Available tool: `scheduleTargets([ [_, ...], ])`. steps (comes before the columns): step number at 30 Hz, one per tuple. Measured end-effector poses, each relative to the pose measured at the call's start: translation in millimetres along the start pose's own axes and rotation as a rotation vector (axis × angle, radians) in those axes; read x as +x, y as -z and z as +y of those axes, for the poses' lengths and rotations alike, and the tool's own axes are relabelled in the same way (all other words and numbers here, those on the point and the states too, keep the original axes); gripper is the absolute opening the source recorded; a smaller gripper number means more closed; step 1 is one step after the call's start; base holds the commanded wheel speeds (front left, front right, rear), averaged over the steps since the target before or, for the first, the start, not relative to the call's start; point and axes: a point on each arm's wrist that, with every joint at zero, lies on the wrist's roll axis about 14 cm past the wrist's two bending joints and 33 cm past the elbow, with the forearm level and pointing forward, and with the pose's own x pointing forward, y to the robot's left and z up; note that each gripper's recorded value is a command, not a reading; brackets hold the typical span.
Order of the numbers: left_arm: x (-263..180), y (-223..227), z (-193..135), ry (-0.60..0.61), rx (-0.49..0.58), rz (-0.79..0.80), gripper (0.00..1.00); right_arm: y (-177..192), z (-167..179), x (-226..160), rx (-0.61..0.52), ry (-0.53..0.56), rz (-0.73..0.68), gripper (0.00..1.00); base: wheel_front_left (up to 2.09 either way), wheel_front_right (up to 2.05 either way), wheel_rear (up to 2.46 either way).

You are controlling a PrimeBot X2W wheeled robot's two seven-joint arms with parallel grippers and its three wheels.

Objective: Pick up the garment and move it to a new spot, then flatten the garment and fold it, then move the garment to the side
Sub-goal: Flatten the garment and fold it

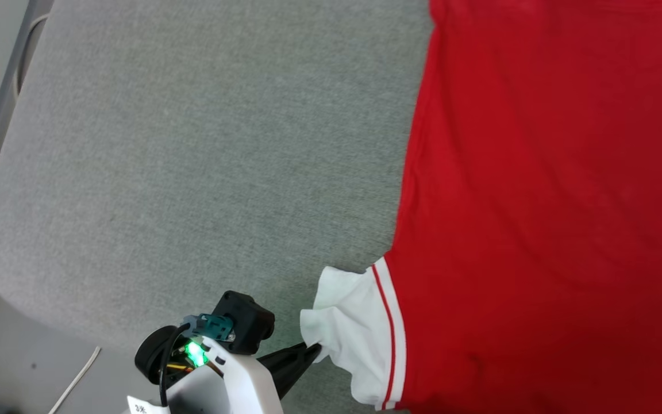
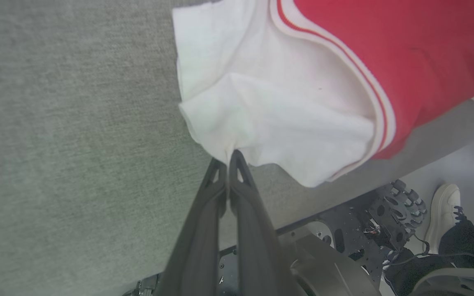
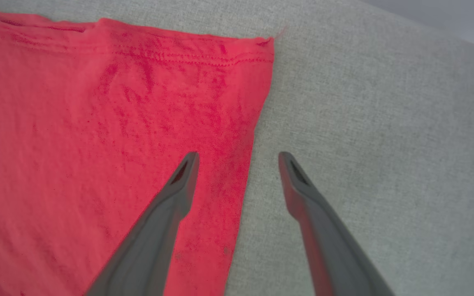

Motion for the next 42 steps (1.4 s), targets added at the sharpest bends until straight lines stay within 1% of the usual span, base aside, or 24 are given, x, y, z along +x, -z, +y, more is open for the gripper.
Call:
scheduleTargets([
  [4, 2, 3, 4, -0.019, -0.012, 0.009, 0.0, -8, 1, 26, 0.037, -0.002, 0.027, 1.0, 0.0, 0.0, 0.0],
  [10, 4, 2, 13, -0.055, -0.013, 0.014, 0.0, 1, 8, 64, 0.042, 0.001, 0.097, 1.0, 0.0, 0.0, 0.0],
  [16, 5, 6, 16, -0.067, -0.027, 0.025, 0.0, 11, 12, 84, 0.042, -0.003, 0.142, 1.0, 0.0, 0.0, 0.0],
  [17, 5, 7, 16, -0.067, -0.028, 0.029, 0.0, 12, 12, 85, 0.038, -0.002, 0.15, 0.46, 0.0, 0.0, 0.0],
  [18, 6, 8, 16, -0.067, -0.029, 0.032, 0.0, 14, 12, 86, 0.033, 0.002, 0.158, 0.0, 0.0, 0.0, 0.0],
  [24, 6, 7, 19, -0.071, -0.025, 0.028, 0.0, 20, 13, 85, 0.002, 0.007, 0.179, 0.0, 0.0, 0.0, 0.0],
  [29, 4, 3, 18, -0.071, -0.01, 0.01, 0.0, 27, 9, 74, -0.003, 0.018, 0.187, 0.0, 0.0, 0.0, 0.0],
  [36, -4, -6, 19, -0.08, 0.018, -0.029, 0.0, 49, 2, 48, -0.006, 0.04, 0.204, 0.0, 0.0, 0.0, 0.0],
  [42, -15, -6, 11, -0.058, 0.028, -0.056, 0.0, 81, -6, 17, -0.007, 0.059, 0.224, 0.0, 0.0, 0.0, 0.0],
])
